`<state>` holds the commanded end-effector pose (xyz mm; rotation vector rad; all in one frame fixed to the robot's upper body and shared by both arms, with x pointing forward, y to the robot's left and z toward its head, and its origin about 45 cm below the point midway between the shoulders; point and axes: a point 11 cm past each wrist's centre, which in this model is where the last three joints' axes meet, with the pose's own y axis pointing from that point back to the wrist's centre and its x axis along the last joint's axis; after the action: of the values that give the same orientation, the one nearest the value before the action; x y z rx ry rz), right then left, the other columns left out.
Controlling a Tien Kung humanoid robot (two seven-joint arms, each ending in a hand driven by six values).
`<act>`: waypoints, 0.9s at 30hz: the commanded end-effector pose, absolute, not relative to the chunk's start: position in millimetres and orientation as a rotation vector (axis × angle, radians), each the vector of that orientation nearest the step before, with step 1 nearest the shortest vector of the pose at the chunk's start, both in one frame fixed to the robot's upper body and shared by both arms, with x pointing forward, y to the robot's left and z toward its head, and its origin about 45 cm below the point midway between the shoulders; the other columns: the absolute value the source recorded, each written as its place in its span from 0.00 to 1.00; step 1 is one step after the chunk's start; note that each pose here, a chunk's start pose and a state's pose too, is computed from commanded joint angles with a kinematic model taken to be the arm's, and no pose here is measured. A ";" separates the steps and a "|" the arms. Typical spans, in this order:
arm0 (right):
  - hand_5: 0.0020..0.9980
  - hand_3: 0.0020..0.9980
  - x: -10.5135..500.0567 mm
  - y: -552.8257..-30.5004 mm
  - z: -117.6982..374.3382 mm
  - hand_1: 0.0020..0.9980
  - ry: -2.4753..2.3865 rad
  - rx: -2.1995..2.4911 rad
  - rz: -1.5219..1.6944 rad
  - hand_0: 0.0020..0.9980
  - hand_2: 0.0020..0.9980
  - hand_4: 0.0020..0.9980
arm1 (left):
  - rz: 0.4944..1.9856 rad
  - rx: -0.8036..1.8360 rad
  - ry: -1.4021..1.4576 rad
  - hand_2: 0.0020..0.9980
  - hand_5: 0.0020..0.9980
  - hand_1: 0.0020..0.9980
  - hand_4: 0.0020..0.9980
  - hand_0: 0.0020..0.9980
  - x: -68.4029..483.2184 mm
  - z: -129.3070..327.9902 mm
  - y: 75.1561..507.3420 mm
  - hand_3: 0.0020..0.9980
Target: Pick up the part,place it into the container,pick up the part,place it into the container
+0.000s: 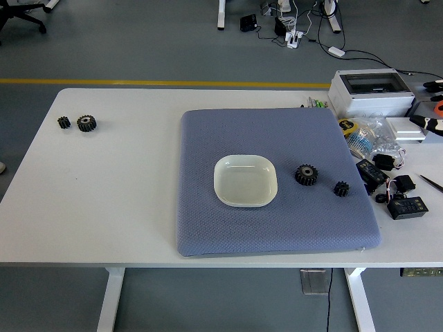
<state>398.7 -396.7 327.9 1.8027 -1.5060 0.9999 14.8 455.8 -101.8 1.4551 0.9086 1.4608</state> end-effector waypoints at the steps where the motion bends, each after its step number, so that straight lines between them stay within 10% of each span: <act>1: 0.45 0.91 401.6 -387.7 327.1 0.78 -1.447 1.784 1.046 0.74 0.85 1.00 | 1.462 1.456 0.907 0.73 0.58 0.70 0.62 0.73 14.9 -101.4 456.6 0.58; 2: 0.30 0.88 403.4 -381.0 324.9 0.71 -1.396 1.766 1.079 0.60 0.80 1.00 | 1.464 1.457 0.906 0.73 0.58 0.70 0.62 0.73 14.9 -101.0 457.5 0.58; 27: 0.30 0.71 432.3 -273.8 250.3 0.64 -0.630 1.700 1.313 0.54 0.71 1.00 | 1.481 1.445 0.920 0.73 0.58 0.70 0.61 0.73 18.8 -101.2 456.6 0.58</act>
<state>432.3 -273.8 250.3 1.6998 -0.6298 1.3128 18.8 456.6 -101.2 1.4446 0.9199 1.4812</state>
